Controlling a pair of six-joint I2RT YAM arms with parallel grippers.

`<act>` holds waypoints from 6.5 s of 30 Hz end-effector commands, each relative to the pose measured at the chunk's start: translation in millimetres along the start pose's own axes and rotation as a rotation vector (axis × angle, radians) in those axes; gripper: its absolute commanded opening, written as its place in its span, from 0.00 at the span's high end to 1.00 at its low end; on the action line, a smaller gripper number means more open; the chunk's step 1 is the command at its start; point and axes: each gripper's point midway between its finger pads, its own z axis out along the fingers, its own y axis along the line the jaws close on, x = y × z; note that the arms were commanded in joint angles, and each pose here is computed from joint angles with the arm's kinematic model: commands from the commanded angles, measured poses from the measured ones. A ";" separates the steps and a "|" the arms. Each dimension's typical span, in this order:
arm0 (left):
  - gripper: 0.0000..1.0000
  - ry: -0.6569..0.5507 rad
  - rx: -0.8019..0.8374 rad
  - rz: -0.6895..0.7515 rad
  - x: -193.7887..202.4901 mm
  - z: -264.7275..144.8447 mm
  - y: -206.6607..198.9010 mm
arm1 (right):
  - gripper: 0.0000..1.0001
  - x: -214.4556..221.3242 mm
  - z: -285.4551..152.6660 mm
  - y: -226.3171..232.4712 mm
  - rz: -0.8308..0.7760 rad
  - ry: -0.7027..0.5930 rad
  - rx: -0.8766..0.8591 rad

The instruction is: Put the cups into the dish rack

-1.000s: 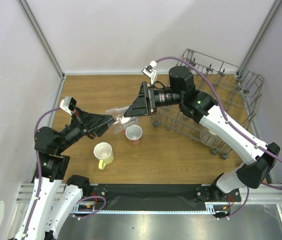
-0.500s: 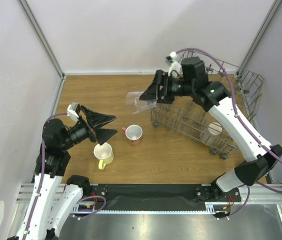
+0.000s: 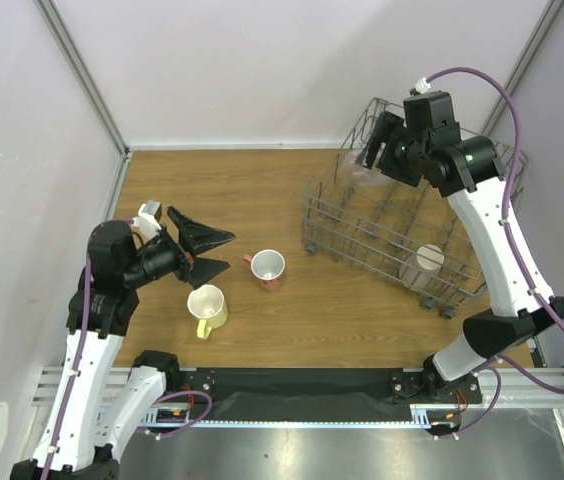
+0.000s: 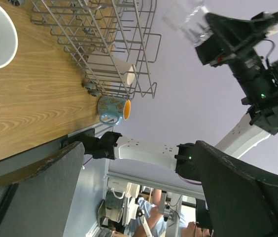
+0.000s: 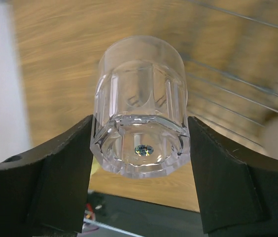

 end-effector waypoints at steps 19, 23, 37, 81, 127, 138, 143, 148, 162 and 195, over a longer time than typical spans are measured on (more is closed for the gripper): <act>0.01 0.002 -0.005 0.097 -15.5 -9.0 -25.6 | 1.00 65.9 71.7 -128.2 0.089 0.278 0.496; 0.01 0.006 -0.016 0.088 -16.4 -8.0 -23.3 | 1.00 82.4 75.7 -129.3 0.113 0.333 0.515; 0.01 0.001 -0.009 0.075 -17.4 -6.5 -20.9 | 1.00 129.4 77.9 -127.9 0.122 0.495 0.500; 0.01 -0.023 -0.024 0.019 -17.8 -5.9 -11.7 | 0.73 170.3 101.3 -161.6 0.119 0.533 0.553; 0.05 0.014 -0.247 0.051 -7.4 28.7 15.6 | 0.03 51.1 -3.1 -102.2 0.066 0.291 0.227; 0.07 0.014 -0.626 0.152 -17.8 58.9 50.1 | 0.03 70.7 -42.1 -73.3 0.126 0.283 0.037; 0.11 0.004 -0.713 0.190 -21.3 70.9 67.4 | 0.03 79.2 -56.8 -78.9 0.142 0.276 0.057; 0.13 0.006 -0.799 0.294 -26.9 74.7 83.7 | 0.03 88.6 -67.7 -79.7 0.157 0.283 0.050; 0.17 0.030 -0.966 0.473 -36.3 87.6 122.1 | 0.00 100.4 -75.7 -90.7 0.199 0.274 0.095; 0.56 0.263 -1.035 0.356 -15.2 139.5 196.7 | 0.00 92.9 -79.7 -93.0 0.160 0.252 0.109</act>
